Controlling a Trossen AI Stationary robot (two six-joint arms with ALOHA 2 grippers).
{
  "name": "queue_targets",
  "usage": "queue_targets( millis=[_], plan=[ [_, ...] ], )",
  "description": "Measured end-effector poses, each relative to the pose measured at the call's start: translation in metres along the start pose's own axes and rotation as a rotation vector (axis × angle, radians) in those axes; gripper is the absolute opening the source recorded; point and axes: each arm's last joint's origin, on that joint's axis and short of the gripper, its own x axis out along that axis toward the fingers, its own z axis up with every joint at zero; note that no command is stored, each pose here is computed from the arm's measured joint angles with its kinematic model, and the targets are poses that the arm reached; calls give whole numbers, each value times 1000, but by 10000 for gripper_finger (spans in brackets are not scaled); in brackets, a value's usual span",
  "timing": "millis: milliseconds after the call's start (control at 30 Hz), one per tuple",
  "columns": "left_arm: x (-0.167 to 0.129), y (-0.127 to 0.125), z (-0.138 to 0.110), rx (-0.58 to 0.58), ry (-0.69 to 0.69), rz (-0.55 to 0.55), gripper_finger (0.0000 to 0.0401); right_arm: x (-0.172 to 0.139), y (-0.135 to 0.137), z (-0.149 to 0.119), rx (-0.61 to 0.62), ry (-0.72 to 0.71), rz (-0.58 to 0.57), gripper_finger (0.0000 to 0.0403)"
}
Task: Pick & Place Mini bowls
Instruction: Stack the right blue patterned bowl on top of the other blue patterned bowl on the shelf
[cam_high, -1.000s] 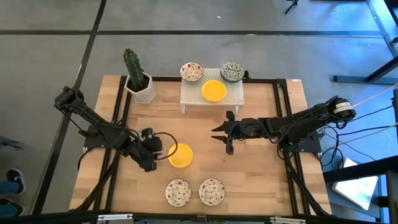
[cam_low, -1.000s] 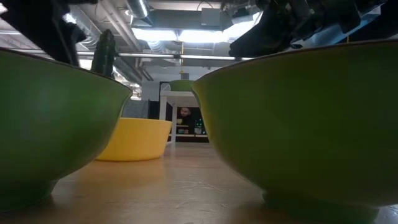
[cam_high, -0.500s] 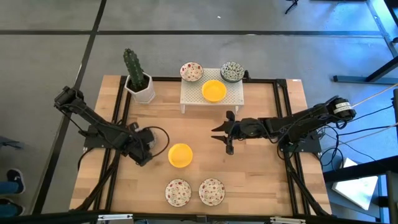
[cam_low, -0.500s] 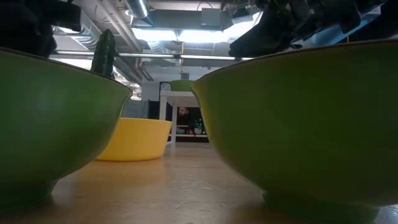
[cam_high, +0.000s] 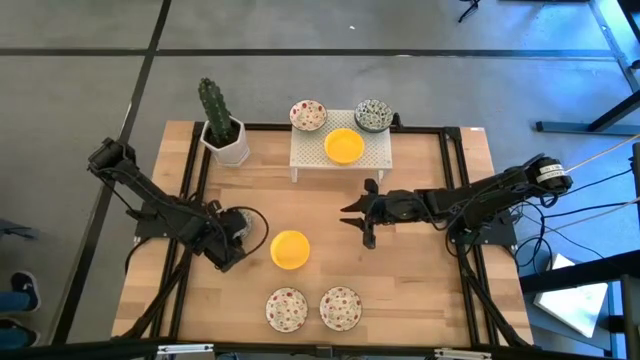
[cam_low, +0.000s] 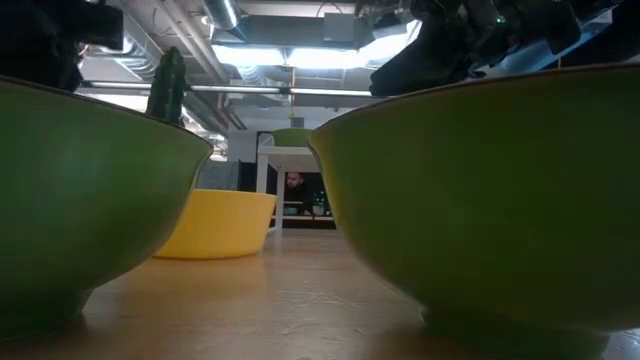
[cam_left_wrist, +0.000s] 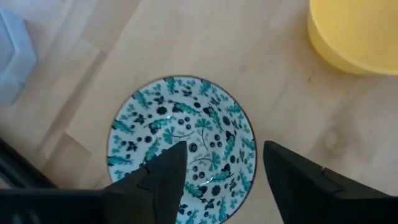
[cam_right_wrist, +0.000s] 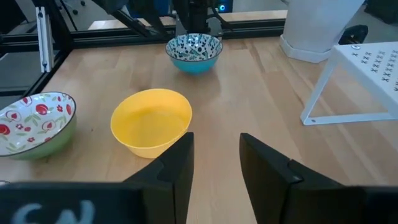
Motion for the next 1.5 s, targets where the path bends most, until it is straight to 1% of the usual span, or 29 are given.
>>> queue_targets(
  millis=[67, 133, 233, 367, 533, 633, 800, 967, 1100, 1333, 1500],
  plan=[
    [8, -1, -6, 17, 0, -13, 218, 0, 0, 0, 0, 5, -1, 129],
    [19, -3, -13, 66, 19, -30, 225, 0, 0, -1, 16, 9, -1, 129],
    [30, -1, -20, 127, 58, -18, 228, 0, 0, -2, 37, 17, -3, 129],
    [38, 3, -24, 142, 63, 27, 226, 0, 0, -2, 45, 18, -3, 129],
    [38, 3, -24, 151, 63, 26, 218, 0, 0, -2, 46, 18, -3, 129],
    [38, 3, -24, 151, 68, 24, 194, 0, 0, -2, 46, 17, -3, 129],
    [38, 3, -24, 152, 70, 23, 133, 0, 0, -2, 42, 17, -3, 129],
    [38, 0, -24, 216, 92, -19, 65, -1, 0, -1, 42, 13, -2, 129],
    [38, -2, -23, 270, 88, -46, 15, -8, -1, 2, 42, 13, -2, 129],
    [37, -6, -22, 363, 19, -61, 12, -28, -5, 8, 49, 38, -6, 129],
    [37, -8, -20, 392, -2, -75, 10, -30, -6, 7, 79, 58, -9, 129]
  ],
)
